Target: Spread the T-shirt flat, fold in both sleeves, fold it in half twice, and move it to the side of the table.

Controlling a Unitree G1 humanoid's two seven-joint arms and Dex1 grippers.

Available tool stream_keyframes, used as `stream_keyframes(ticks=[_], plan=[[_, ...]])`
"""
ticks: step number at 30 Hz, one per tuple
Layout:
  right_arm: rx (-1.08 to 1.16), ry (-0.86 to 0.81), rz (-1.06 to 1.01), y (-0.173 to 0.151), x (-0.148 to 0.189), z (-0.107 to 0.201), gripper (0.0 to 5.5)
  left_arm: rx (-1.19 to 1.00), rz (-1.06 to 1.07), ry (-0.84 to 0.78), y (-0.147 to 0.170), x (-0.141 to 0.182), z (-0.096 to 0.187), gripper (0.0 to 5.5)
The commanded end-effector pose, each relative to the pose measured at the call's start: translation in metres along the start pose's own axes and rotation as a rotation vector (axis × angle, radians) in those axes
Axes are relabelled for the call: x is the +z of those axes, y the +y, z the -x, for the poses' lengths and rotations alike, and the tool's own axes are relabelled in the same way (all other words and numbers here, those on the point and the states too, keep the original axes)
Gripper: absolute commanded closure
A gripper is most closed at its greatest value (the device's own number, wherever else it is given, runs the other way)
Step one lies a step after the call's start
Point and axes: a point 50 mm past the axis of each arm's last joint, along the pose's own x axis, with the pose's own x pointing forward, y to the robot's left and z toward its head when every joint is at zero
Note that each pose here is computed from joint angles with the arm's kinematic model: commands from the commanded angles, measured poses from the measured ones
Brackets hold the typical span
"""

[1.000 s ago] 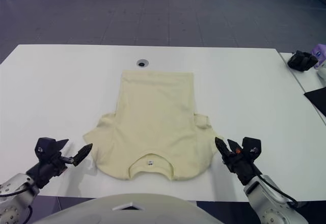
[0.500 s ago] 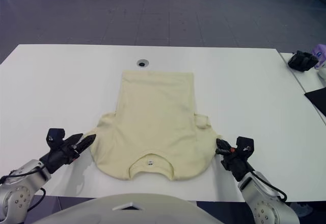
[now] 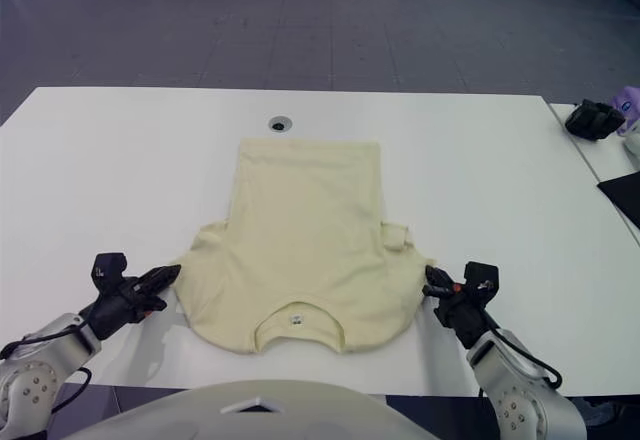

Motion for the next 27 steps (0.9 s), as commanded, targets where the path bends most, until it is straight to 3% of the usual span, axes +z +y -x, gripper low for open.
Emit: stream_keyframes(ticks=[1,10,19,27], plan=[[0.059,-0.018,0.021,0.010,0.008,-0.001,5.50,-0.061,-0.069,-0.010,-0.011,0.014,0.000,5.45],[0.214,-0.001,0.138,0.037,0.025,0.011,5.50,-0.238,-0.205,0.009,-0.054,0.040,0.001,5.45],[0.446,0.105,0.201,0.074,0.019,-0.001,5.50,-0.359,-0.252,0.077,-0.082,0.030,-0.024,5.45],[0.514,0.191,0.227,0.082,0.006,-0.014,5.50,-0.453,-0.239,0.123,-0.104,0.012,-0.045,5.45]])
